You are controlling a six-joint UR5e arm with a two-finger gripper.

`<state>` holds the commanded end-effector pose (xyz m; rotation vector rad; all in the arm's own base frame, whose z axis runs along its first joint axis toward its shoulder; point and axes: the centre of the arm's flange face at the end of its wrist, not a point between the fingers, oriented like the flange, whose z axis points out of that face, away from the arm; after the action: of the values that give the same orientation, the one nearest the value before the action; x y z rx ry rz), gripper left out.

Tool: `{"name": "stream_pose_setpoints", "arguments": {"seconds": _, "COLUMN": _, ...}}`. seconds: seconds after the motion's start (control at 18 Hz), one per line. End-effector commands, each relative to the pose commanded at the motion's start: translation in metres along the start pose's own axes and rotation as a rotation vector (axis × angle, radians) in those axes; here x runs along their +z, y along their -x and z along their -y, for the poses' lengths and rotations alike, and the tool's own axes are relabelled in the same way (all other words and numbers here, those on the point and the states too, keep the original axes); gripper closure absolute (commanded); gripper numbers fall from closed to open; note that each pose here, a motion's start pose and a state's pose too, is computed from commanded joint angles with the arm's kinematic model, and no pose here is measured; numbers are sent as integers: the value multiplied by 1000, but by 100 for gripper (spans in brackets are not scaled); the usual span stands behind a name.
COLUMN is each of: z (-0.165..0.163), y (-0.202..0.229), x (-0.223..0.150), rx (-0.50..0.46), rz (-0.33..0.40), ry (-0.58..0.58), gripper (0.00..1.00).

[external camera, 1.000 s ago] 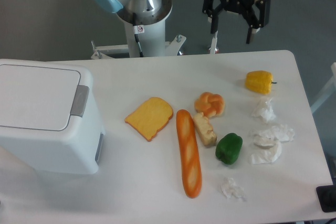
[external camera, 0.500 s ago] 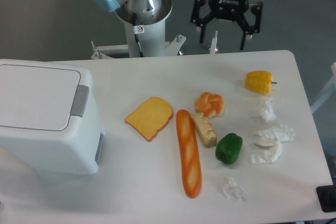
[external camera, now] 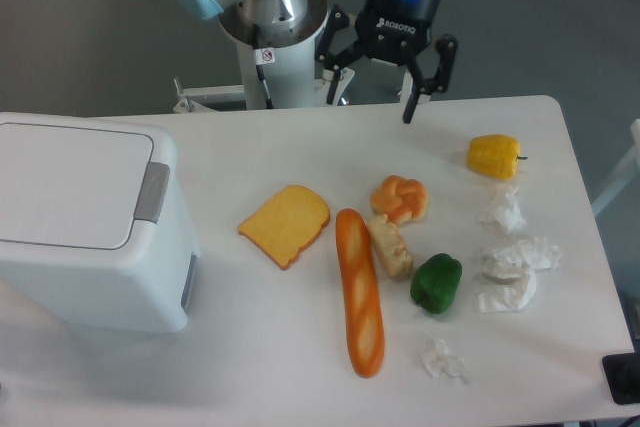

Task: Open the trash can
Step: 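Move the gripper over the toast slice toward the white trash can lid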

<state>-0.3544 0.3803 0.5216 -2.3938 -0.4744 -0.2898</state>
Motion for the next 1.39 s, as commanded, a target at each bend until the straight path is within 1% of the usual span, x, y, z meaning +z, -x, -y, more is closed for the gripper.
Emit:
{"name": "stream_pose_setpoints", "arguments": {"seconds": 0.22, "z": 4, "y": -14, "x": 13, "rx": -25, "rz": -25, "ry": 15, "gripper": 0}}
{"name": "stream_pose_setpoints", "arguments": {"seconds": 0.33, "z": 6, "y": -19, "x": 20, "rx": -74, "rz": -42, "ry": 23, "gripper": 0}}
{"name": "stream_pose_setpoints", "arguments": {"seconds": 0.5, "z": 18, "y": -26, "x": 43, "rx": -98, "rz": -102, "ry": 37, "gripper": 0}}
{"name": "stream_pose_setpoints", "arguments": {"seconds": 0.61, "z": 28, "y": -34, "x": 60, "rx": -89, "rz": -120, "ry": 46, "gripper": 0}}
{"name": "stream_pose_setpoints", "arguments": {"seconds": 0.78, "z": 37, "y": -43, "x": 77, "rx": -114, "rz": -121, "ry": 33, "gripper": 0}}
{"name": "stream_pose_setpoints", "arguments": {"seconds": 0.94, "z": 41, "y": -42, "x": 78, "rx": -131, "rz": -116, "ry": 21, "gripper": 0}}
{"name": "stream_pose_setpoints", "arguments": {"seconds": 1.22, "z": 42, "y": -46, "x": 88, "rx": -171, "rz": -126, "ry": 35, "gripper": 0}}
{"name": "stream_pose_setpoints", "arguments": {"seconds": 1.39, "z": 43, "y": -49, "x": 99, "rx": -167, "rz": -137, "ry": 51, "gripper": 0}}
